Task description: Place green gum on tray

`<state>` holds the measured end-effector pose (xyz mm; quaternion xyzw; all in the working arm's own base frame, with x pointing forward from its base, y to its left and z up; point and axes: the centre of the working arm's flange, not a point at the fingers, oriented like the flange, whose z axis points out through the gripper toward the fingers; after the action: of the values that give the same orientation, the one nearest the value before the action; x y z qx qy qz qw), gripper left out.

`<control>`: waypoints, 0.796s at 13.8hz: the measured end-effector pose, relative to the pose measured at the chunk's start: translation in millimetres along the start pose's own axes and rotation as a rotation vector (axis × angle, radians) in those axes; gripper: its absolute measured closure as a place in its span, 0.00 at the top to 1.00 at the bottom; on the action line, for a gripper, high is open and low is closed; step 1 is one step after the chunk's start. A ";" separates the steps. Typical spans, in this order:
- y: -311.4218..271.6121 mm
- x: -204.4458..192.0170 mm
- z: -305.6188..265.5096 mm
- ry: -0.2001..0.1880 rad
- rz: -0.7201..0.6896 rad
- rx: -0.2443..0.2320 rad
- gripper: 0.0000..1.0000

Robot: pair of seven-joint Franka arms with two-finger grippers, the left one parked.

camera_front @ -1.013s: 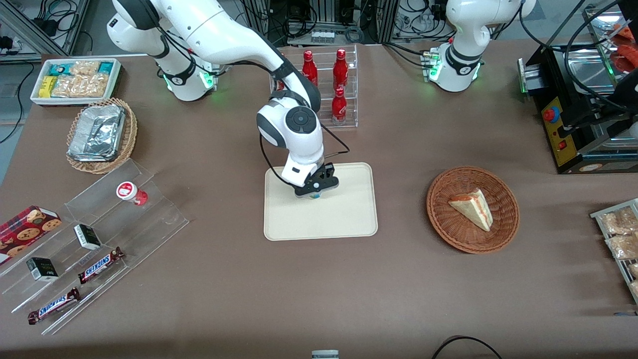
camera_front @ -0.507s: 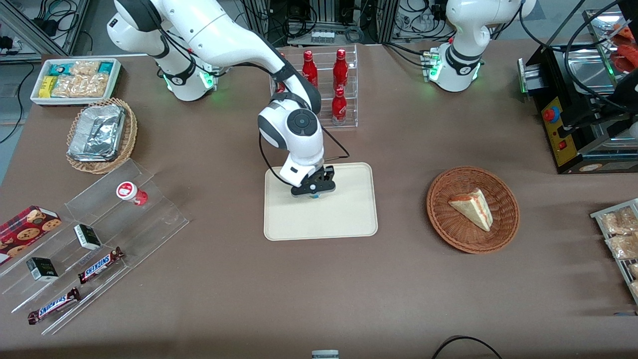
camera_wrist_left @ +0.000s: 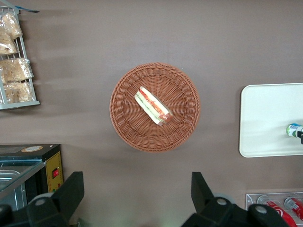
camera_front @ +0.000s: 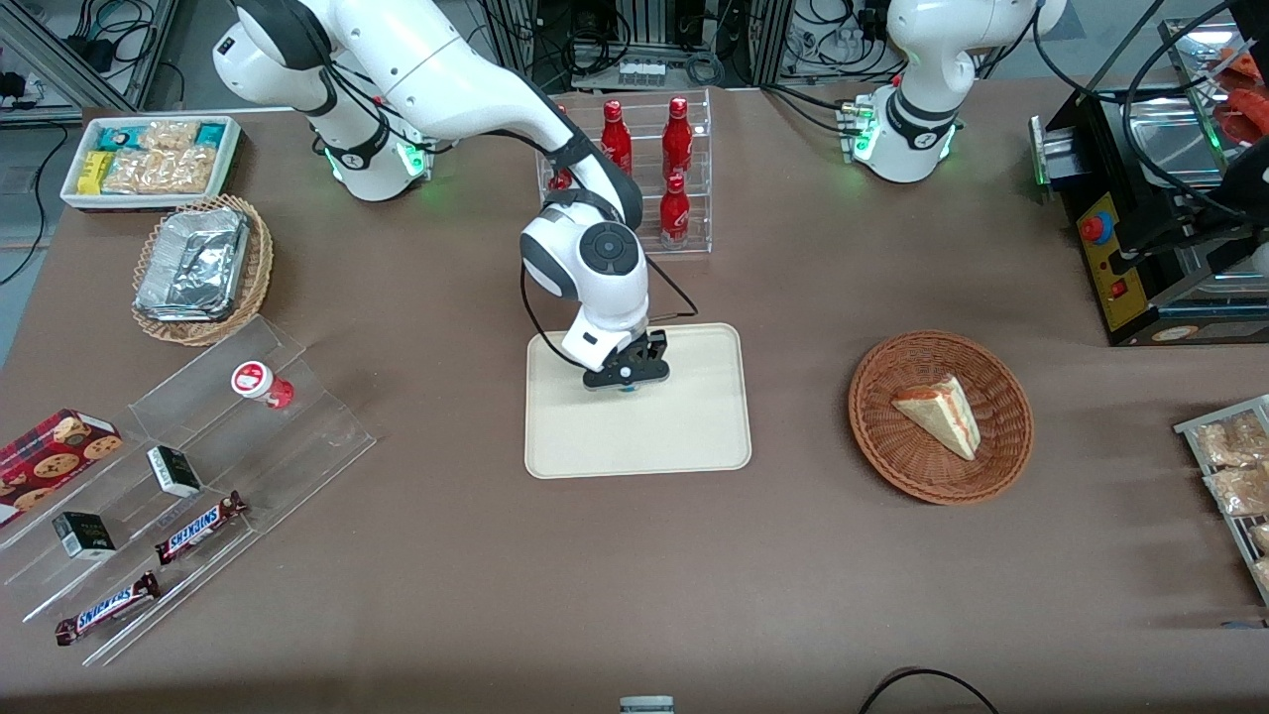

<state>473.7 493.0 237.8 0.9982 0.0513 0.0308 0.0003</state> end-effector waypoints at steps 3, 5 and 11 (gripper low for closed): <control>3.3 11.0 -10.3 0.019 0.019 0.013 0.93; 18.8 31.0 -35.2 0.045 0.056 0.030 1.00; 95.7 54.4 -142.8 -0.029 0.162 -0.034 1.00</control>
<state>528.7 402.9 384.0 0.9993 -0.0304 0.0172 0.0153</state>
